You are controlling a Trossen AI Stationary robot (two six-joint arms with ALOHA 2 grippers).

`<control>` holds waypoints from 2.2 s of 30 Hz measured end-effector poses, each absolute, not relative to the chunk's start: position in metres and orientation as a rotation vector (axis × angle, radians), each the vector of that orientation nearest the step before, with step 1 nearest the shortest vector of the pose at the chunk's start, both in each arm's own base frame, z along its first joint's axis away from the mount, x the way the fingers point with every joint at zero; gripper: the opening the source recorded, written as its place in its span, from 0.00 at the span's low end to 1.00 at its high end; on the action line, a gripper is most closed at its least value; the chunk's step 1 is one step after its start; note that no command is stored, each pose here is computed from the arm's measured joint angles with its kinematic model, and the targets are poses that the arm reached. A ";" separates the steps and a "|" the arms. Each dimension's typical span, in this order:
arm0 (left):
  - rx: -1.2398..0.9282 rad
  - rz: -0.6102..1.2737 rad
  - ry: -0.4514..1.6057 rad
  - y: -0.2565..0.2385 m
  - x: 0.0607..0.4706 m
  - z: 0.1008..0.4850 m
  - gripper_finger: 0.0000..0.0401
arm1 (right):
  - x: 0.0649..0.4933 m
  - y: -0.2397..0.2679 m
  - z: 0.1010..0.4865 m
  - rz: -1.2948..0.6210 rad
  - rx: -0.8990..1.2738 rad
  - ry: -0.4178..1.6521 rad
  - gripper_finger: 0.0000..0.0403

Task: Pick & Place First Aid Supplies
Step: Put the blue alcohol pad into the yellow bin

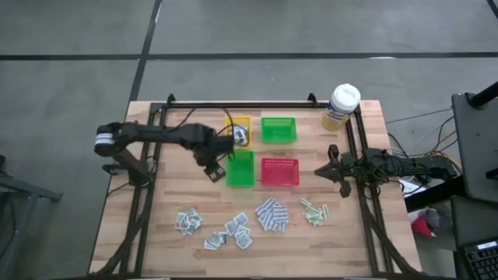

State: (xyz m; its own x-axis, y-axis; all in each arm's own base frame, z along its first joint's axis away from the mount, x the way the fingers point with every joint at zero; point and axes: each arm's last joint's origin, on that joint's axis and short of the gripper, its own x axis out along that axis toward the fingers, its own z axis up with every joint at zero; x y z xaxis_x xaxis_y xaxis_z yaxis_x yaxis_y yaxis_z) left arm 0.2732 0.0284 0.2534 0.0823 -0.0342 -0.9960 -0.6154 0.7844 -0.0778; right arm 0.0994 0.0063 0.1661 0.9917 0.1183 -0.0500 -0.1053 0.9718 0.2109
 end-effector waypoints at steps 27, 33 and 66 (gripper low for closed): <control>-0.404 0.077 1.321 -0.089 0.249 0.223 0.40 | 0.099 0.006 0.166 0.113 0.209 0.062 0.07; -0.294 -0.053 1.290 -0.105 0.247 0.224 0.40 | 0.099 0.006 0.166 0.113 0.209 0.062 0.07; -0.009 -0.311 1.162 -0.125 0.247 0.228 0.40 | 0.099 0.006 0.166 0.113 0.209 0.063 0.07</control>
